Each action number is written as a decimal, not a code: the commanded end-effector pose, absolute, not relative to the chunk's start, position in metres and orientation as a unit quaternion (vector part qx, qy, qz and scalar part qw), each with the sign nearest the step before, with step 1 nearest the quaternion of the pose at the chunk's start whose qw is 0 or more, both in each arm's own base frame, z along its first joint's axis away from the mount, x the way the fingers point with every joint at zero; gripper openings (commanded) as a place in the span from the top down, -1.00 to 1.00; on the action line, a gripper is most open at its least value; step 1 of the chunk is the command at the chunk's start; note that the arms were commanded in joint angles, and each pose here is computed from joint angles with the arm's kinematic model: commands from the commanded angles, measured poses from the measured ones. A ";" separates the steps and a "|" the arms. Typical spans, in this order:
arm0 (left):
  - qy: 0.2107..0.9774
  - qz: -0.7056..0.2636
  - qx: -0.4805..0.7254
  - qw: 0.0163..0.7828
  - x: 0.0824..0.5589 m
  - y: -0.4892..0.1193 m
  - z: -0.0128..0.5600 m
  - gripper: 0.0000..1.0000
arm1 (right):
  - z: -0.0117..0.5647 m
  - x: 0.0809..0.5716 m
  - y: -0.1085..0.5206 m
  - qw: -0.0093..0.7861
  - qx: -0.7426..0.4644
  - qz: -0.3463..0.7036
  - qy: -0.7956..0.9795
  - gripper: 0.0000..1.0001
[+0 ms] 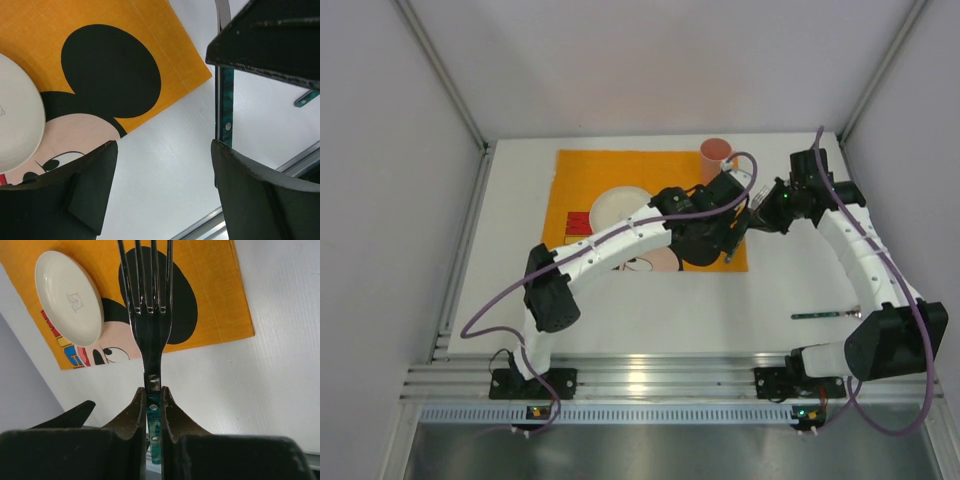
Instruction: Set the dinner table for one person
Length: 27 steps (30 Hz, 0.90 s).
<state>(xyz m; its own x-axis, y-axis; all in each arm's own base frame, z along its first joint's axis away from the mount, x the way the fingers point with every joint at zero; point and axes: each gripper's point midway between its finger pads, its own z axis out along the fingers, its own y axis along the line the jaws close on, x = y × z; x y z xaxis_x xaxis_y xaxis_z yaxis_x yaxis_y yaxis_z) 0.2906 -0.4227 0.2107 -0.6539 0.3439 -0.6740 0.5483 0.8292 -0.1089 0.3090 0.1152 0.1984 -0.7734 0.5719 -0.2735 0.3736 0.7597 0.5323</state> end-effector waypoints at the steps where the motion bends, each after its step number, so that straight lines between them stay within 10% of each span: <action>1: 0.881 -0.095 0.278 0.372 0.288 -0.415 0.212 -0.61 | 0.228 0.309 0.124 0.233 0.247 0.258 0.905 1.00; 27: 0.825 -0.128 0.329 0.440 0.242 -0.461 0.268 -0.41 | 0.204 0.302 0.123 0.215 0.219 0.229 0.924 1.00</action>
